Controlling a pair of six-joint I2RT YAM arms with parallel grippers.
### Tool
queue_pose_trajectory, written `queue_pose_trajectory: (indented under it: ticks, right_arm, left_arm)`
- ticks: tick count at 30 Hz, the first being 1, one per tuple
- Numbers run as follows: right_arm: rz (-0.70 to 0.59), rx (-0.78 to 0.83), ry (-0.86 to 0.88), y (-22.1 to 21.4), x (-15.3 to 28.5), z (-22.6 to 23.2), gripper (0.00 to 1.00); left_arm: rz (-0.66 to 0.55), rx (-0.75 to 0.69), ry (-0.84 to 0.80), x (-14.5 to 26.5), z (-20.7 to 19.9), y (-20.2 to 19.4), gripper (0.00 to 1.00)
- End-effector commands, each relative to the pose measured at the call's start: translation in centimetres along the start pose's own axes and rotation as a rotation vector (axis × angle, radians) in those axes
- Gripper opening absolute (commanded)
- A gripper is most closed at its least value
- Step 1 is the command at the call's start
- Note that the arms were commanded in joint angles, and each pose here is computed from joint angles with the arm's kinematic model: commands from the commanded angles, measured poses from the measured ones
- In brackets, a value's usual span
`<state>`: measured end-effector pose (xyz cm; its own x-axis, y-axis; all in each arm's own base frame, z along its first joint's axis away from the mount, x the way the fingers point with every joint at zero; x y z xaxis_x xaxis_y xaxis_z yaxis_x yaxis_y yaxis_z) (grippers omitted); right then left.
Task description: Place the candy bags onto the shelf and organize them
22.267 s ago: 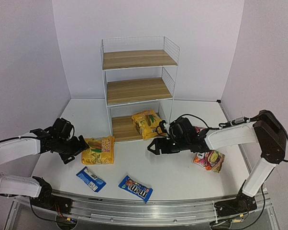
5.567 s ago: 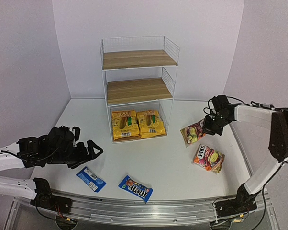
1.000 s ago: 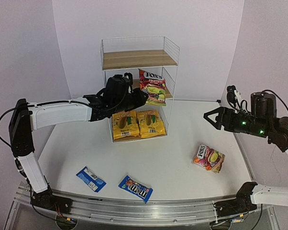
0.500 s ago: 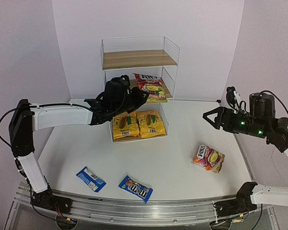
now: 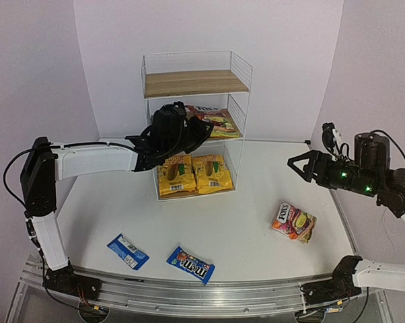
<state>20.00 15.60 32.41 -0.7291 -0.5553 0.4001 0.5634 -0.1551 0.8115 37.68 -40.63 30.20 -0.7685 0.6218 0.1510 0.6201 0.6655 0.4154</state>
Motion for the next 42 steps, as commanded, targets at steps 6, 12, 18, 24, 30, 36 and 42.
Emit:
queue_pose_trajectory:
  ticks: [6,12,18,24,30,36,42]
  right_arm:
    - [-0.050,-0.005,0.001,0.6,0.4,0.0,0.76]
    - [-0.052,-0.009,0.005,0.5,0.5,0.0,0.76]
    - [-0.055,-0.014,0.007,0.4,0.7,-0.1,0.76]
    - [-0.052,-0.021,0.006,0.4,0.6,-0.1,0.76]
    - [-0.052,-0.047,-0.019,0.3,0.3,-0.5,0.77]
    - [-0.022,-0.087,-0.058,-0.6,-0.3,-1.3,0.77]
    - [0.139,-0.087,-0.239,-3.5,-1.0,-3.9,0.80]
  left_arm:
    - [-0.060,-0.001,-0.011,-0.9,-2.1,1.8,0.25]
    - [-0.017,-0.018,0.050,-1.3,-1.9,1.4,0.44]
    - [0.005,-0.036,0.143,-0.3,-0.9,1.5,0.61]
    - [0.036,-0.057,0.171,0.5,-0.9,1.3,0.86]
    - [0.072,-0.068,0.179,1.6,-1.2,1.0,1.00]
    - [0.107,-0.071,0.190,3.2,-1.0,0.6,0.99]
    - [0.170,-0.133,0.137,5.1,-2.8,-1.2,1.00]
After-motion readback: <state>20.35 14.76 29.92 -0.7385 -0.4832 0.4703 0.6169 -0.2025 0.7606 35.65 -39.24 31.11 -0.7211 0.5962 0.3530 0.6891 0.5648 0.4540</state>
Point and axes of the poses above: each gripper's point midway between its finger pads, its own x axis back along the fingers, its own z axis along the line the jaws close on, y = z × x, the point moved 3 cm from there along x, back along the fingers, and after that the axes turned 7 degrees about x, right-handed, at the moved point
